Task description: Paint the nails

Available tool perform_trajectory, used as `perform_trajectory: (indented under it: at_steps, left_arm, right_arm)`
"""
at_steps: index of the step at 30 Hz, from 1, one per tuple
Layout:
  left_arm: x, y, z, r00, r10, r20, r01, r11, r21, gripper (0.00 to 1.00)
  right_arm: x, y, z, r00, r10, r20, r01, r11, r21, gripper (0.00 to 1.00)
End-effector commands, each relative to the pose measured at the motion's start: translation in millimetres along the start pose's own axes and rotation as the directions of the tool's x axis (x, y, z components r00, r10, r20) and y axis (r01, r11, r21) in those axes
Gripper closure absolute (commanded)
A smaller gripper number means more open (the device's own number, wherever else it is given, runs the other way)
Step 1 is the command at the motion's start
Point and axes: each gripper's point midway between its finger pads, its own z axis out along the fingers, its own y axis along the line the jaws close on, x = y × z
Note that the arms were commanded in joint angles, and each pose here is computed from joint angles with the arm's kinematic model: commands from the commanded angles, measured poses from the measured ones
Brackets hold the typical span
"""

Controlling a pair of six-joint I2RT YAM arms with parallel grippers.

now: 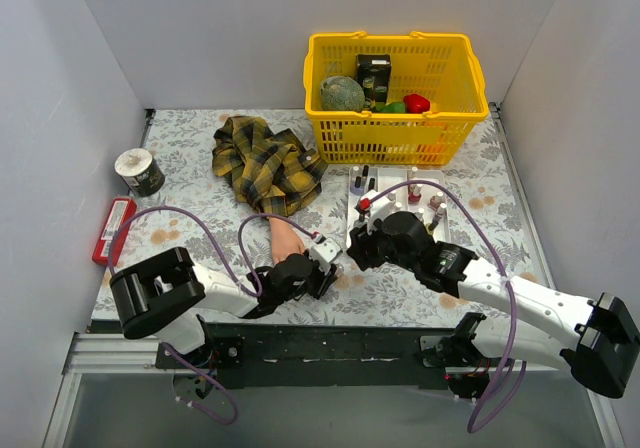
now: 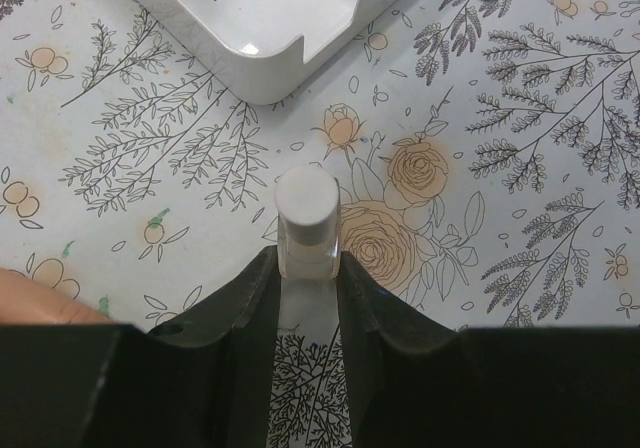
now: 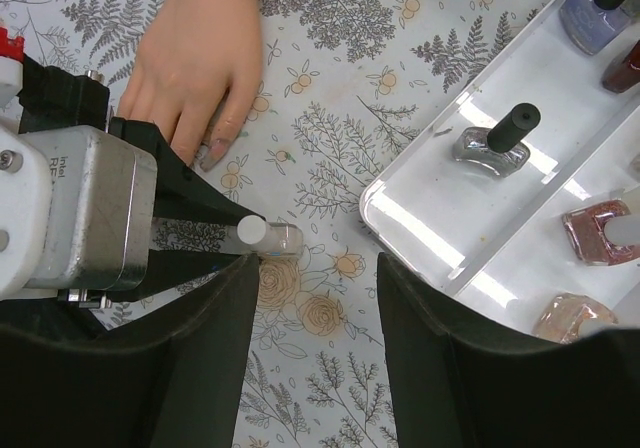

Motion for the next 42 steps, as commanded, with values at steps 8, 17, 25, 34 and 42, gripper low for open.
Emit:
perform_trajectory:
  at_steps: [8,17,25,34,42]
  left_arm:
    - [-23,-14,9,0.996,0.049,0.075,-0.054,0.996,0.066,0.82]
    - [-23,-19,13,0.997,0.053,0.065,-0.058,0.994,0.091,0.82]
    - [-24,-21,12,0.997,0.050,0.067,-0.056,0.994,0.099,0.82]
    - [-30,-24,8,0.996,0.040,0.078,-0.049,0.992,0.115,0.84]
    - [-36,-30,3,0.995,0.026,0.094,-0.040,0.988,0.148,0.84]
  right_arm:
    - [11,-1,-5,1.000,0.022,0.004,-0.022,1.000,-0.006,0.47]
    - [26,13,6,0.999,0.009,-0.042,-0.013,0.996,-0.092,0.44]
    - [28,19,13,0.999,0.016,-0.032,-0.020,0.992,-0.127,0.44]
    - [31,21,18,1.000,0.020,-0.023,-0.023,0.991,-0.135,0.45]
    - [29,26,20,1.000,0.031,0.002,-0.031,0.985,-0.168,0.45]
